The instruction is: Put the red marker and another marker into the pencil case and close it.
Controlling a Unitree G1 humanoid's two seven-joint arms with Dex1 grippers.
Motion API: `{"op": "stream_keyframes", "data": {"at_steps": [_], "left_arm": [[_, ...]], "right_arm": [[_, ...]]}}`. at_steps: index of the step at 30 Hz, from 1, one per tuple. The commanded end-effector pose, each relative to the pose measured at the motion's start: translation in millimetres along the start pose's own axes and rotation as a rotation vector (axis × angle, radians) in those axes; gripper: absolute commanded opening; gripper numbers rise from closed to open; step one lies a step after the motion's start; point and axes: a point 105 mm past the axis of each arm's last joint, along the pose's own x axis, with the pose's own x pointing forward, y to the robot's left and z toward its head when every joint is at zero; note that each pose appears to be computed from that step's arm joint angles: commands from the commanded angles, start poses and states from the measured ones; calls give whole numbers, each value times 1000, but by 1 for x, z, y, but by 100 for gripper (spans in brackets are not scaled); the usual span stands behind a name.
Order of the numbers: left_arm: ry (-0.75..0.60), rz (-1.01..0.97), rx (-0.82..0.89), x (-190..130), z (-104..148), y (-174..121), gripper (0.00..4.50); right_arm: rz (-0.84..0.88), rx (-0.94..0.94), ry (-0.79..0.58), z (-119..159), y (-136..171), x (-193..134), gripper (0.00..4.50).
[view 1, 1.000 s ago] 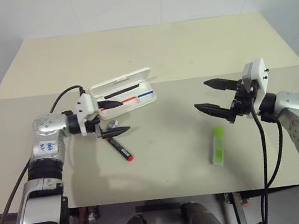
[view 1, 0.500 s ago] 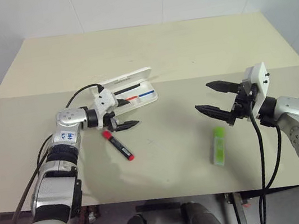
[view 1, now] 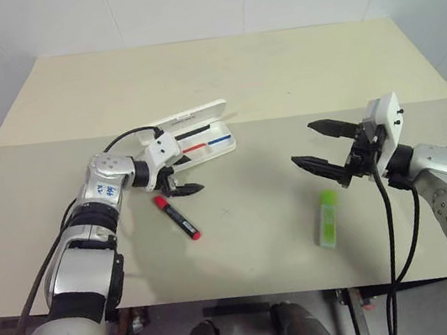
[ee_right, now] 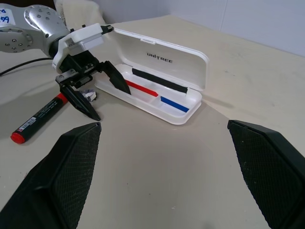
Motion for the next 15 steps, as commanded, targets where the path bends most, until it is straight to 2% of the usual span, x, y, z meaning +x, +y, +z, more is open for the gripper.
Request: {"op": "stream_keyframes", "data": {"at_steps": [1, 11, 15], "left_arm": [[68, -12, 40, -1, -1, 2, 326], [16, 49, 8, -2, 8, 11, 1], [-3, 69, 27, -4, 14, 15, 1]], "right_arm": [[-12, -38, -44, 11, 1, -3, 450], [-19, -47, -45, 11, 0, -3, 450], [-18, -53, -49, 13, -1, -2, 450]]}}
